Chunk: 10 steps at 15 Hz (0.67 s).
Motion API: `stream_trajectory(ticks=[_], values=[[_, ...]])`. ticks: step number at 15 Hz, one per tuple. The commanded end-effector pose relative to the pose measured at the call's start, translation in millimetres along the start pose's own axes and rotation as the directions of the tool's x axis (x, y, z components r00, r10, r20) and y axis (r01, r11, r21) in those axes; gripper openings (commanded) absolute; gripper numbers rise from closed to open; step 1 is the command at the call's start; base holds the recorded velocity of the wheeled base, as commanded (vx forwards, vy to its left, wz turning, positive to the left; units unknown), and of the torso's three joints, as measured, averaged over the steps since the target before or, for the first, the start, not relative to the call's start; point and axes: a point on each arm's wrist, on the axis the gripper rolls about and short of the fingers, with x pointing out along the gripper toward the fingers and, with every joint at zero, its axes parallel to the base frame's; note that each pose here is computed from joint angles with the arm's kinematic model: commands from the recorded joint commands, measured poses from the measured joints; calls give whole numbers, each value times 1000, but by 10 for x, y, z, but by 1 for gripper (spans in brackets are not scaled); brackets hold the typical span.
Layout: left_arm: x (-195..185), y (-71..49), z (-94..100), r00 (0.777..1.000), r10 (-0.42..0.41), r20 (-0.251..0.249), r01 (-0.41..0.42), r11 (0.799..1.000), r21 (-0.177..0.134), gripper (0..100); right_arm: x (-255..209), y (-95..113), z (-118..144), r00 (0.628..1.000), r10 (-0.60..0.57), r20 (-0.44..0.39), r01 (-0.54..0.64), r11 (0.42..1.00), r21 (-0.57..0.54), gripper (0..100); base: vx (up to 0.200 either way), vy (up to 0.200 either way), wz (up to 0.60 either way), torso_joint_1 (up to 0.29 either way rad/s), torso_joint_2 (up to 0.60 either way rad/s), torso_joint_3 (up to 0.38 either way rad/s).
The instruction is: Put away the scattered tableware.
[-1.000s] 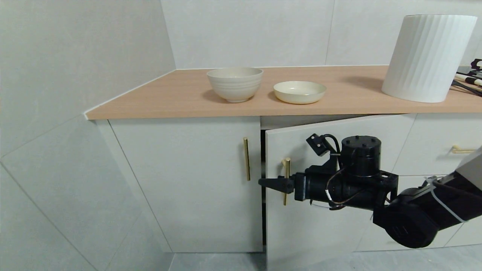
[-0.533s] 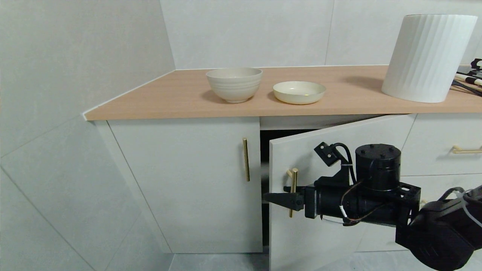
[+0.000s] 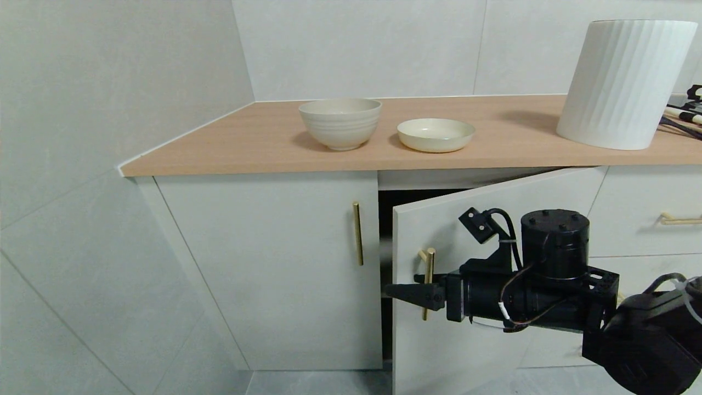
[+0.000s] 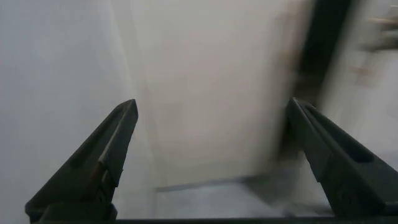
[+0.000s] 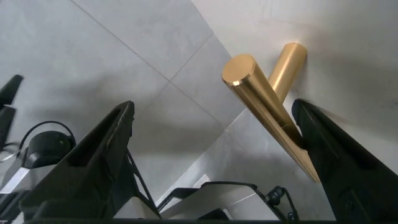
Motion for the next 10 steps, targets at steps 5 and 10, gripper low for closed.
stream_trajectory(ticks=[5,10], values=[[693,88,826,936,-240,-258,227,971,-78,100,15,66,-4,1000,23,1,-23,1000,-10,100,0,0,0,0,0,0],[1927,48,713,784,-456,-421,412,890,-197,100,5,74,2,1000,22,5,-22,1000,-10,100,0,0,0,0,0,0]])
